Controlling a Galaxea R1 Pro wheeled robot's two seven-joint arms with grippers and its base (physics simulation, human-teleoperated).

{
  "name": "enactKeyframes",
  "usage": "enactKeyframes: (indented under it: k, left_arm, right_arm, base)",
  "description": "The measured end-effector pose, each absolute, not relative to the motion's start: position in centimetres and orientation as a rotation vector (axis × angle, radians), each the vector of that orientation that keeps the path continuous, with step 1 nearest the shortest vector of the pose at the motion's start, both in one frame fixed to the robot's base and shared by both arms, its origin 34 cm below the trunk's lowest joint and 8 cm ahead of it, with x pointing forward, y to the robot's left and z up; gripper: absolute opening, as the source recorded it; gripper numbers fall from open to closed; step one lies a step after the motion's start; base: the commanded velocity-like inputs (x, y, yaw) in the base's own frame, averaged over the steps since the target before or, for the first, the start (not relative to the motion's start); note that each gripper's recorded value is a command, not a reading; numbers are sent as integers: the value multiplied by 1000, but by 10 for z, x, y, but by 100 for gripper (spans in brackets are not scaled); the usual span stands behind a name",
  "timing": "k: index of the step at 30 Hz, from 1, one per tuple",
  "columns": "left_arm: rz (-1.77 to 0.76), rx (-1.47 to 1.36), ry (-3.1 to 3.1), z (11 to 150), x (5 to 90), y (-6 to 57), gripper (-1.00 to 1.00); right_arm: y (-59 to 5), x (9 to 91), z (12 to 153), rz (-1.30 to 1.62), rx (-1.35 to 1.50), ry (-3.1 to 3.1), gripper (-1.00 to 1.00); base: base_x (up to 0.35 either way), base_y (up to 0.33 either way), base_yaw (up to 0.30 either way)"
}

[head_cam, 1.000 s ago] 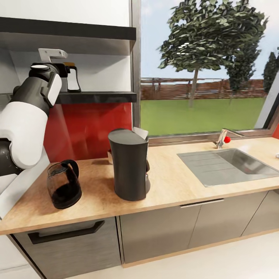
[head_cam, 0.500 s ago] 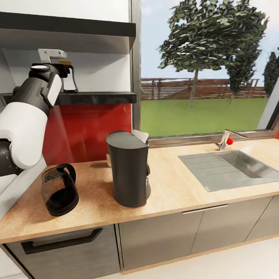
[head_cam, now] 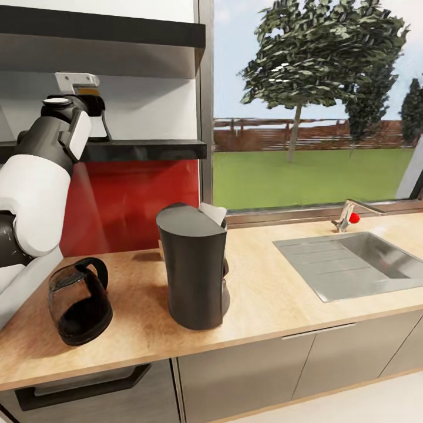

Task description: Set up a coffee station on the kitchen countertop: keep the coffee maker on the countertop, move the bottle of coffee from the kitchen shelf to the counter next to the coffee maker, place a paper coffee filter on top of the coffee maker, put the saucer next to the coffee maker with the coffee cup on the saucer, and place the electric kettle next to the coffee maker.

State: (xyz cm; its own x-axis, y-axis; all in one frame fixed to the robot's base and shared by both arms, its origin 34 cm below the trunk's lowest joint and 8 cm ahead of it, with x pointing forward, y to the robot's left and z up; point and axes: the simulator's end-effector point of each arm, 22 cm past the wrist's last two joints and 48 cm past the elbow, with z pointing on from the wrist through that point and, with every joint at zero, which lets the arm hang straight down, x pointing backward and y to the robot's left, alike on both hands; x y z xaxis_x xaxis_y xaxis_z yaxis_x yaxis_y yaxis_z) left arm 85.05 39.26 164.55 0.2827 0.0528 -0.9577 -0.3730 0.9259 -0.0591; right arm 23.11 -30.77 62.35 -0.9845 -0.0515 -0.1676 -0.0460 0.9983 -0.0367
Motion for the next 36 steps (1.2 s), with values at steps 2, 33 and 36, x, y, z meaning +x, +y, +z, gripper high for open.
enactKeyframes:
  k: [2, 33, 36]
  left_arm:
    - [284, -299, 1258, 1645, 851, 393, 100]
    - [258, -287, 1276, 1636, 855, 405, 100]
    - [268, -295, 1275, 1636, 853, 414, 100]
  right_arm:
    - [-308, 231, 623, -49, -73, 2971, 100]
    - [-309, 231, 623, -51, -73, 2972, 100]
    - [-308, 231, 623, -50, -73, 2972, 100]
  base:
    - [229, 0, 0]
    - [53, 0, 0]
    - [2, 0, 0]
